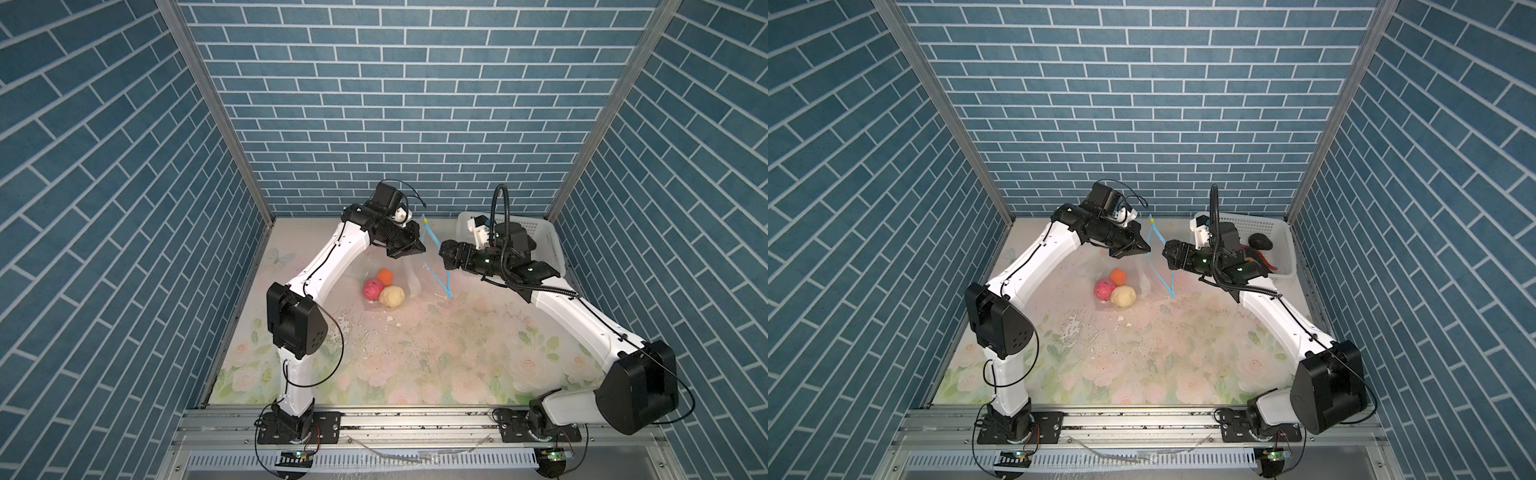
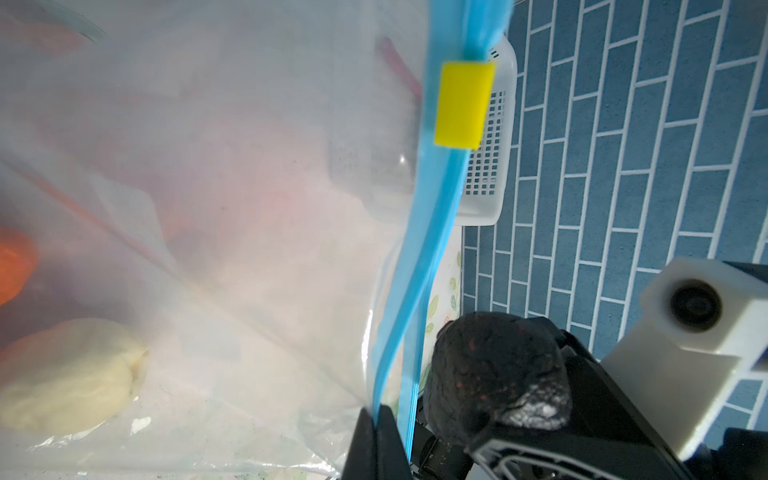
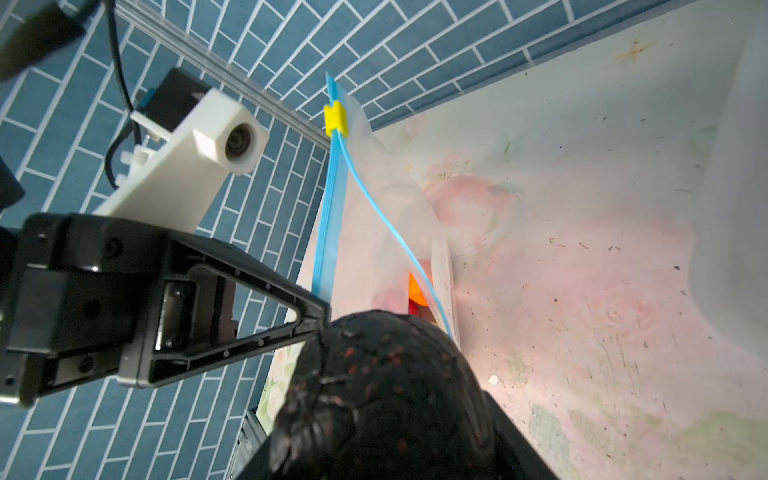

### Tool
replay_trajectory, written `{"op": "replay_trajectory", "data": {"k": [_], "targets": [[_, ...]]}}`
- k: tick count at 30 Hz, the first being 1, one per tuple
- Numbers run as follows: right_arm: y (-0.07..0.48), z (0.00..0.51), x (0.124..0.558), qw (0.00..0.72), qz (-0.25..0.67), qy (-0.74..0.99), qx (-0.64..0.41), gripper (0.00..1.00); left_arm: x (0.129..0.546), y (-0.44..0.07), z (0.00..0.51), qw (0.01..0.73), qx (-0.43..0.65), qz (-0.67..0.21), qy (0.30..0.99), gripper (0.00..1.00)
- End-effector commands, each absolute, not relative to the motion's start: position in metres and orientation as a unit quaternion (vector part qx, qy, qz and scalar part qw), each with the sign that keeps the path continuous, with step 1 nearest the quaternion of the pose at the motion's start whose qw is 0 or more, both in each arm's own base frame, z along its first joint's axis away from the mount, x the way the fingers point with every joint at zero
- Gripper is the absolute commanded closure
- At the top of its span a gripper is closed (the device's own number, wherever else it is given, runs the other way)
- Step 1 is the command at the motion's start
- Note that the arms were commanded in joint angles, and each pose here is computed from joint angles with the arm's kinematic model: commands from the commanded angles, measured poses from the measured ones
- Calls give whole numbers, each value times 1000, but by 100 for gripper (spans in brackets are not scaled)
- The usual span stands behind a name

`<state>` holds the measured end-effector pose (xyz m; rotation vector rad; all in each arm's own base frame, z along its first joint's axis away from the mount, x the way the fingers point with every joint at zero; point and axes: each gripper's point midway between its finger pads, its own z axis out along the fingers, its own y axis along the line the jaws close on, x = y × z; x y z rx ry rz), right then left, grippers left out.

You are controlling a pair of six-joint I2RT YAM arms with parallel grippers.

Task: Place the food in the zip-top bag and seal the zipper
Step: 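Carry the avocado with right gripper over the open bag mouth, then lower the dark avocado into the bag and open right gripper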

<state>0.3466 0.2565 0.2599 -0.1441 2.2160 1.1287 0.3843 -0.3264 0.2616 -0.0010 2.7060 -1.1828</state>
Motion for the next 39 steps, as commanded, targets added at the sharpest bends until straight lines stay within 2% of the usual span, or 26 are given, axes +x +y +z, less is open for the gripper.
{"op": "replay_trajectory", "data": {"k": [1,39], "targets": [[265,273,350,339,422,836,-88,50,385,-331,265,97,7,-401,911,100],[267,238,345,315,381,862,-108,47,383,-336,263,92,12,-402,911,100]]}}
